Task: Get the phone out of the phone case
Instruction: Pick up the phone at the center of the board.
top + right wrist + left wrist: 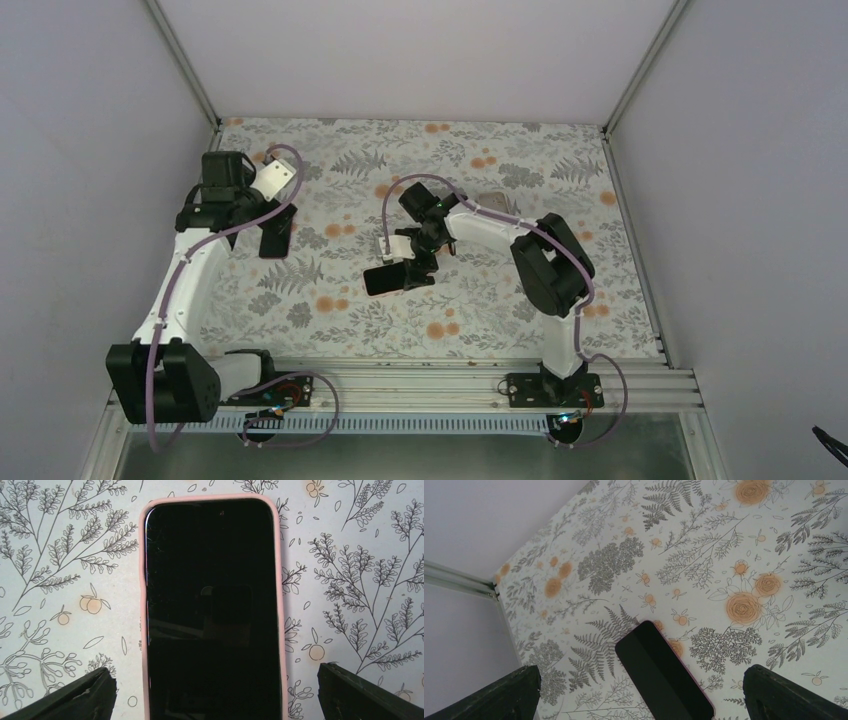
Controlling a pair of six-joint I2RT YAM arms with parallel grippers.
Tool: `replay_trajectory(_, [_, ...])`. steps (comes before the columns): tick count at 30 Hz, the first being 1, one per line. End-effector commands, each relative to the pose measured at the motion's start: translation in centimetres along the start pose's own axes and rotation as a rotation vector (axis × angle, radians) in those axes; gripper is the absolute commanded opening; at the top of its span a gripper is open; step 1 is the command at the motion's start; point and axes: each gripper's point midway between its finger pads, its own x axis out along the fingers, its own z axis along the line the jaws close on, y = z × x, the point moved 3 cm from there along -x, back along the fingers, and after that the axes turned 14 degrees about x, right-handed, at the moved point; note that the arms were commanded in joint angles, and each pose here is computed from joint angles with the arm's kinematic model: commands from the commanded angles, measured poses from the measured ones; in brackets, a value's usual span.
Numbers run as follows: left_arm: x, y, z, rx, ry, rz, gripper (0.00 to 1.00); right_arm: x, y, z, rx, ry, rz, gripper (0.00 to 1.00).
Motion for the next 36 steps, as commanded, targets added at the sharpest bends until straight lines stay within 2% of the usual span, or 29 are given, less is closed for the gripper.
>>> replay_trajectory(1, [-0.2,0.0,-0.1,-0.018,0.009,-0.042,1.00,1.0,-0.4,-0.3,-0.037,-0.017,-0.001,1.00])
replay_trajectory(11, [0.0,0.5,-1.2,-0.038,0.077,-0.070,1.00,3.0,0.9,-0.5,-0.014,-0.061,0.055,1.00])
replay_trajectory(18, [0.4,0.9,-2.0,-0.048,0.102,-0.069,1.00,3.5,2.9,-0.5,-0.030,0.026,0.121,1.00])
replay_trajectory(22, [0.6,0.9,-2.1,-0.061,0.111,-0.078,1.00,3.9,4.2,-0.1,-0.047,0.077,0.164,0.95])
replay_trajectory(24, [0.8,0.9,-2.2,-0.068,0.115,-0.079,1.00,4.0,4.5,-0.1,-0.052,0.108,0.175,0.92])
replay_trajectory(31, [1.1,0.8,-2.7,-0.082,0.150,-0.091,1.00,3.6,3.6,-0.5,-0.044,0.154,0.141,0.65])
replay_trajectory(36, [1.3,0.7,-3.6,-0.097,0.210,-0.105,1.00,1.4,1.1,-1.3,-0.039,0.238,0.035,0.58])
